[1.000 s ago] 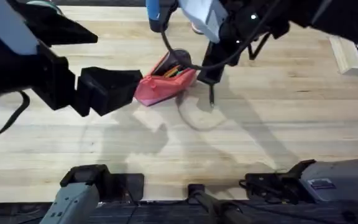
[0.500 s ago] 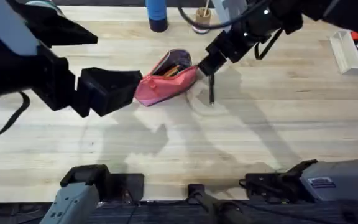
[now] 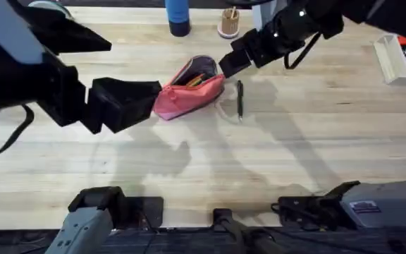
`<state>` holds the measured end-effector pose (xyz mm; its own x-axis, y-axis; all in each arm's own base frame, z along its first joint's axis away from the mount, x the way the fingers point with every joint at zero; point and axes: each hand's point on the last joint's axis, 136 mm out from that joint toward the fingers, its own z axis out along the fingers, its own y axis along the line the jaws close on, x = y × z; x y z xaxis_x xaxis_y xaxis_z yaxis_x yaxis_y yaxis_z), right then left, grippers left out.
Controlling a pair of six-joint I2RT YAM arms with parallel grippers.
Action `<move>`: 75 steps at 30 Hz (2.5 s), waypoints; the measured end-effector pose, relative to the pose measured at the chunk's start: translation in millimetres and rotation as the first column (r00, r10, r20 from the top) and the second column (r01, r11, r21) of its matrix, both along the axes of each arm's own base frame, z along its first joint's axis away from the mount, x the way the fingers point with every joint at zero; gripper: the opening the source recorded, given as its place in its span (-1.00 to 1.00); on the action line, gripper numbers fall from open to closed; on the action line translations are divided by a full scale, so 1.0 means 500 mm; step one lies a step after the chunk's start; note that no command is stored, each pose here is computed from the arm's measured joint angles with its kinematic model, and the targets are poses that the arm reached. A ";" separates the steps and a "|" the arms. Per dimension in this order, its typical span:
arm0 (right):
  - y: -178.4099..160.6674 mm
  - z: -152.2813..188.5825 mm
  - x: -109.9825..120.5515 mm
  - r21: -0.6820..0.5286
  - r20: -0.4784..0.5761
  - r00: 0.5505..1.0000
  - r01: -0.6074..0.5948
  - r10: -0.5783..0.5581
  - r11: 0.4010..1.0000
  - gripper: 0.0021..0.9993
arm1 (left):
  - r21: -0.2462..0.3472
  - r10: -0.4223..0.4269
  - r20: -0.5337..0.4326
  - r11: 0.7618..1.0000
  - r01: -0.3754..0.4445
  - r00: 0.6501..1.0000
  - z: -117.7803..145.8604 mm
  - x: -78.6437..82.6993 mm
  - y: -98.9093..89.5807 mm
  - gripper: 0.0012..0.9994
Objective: Unzip the bag, pick up the pens from the table one at a time and place them inside, then zip the bag closed.
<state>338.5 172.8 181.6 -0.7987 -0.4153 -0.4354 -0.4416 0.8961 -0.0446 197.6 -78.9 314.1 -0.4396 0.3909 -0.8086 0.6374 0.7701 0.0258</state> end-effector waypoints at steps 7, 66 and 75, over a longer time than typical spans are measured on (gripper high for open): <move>-0.011 -0.001 0.001 0.030 -0.017 0.990 0.142 -0.141 0.989 0.99 | 0.000 0.000 0.000 1.000 0.000 1.000 0.000 0.000 0.000 0.99; -0.029 -0.286 0.031 -0.006 -0.092 0.948 0.307 -0.306 0.952 0.43 | -0.001 0.000 -0.015 1.000 0.000 1.000 -0.005 -0.005 -0.001 0.99; -0.034 -0.287 0.028 -0.016 -0.094 0.945 0.313 -0.313 0.950 -0.33 | -0.001 0.000 -0.015 1.000 0.000 1.000 -0.005 -0.005 0.000 0.99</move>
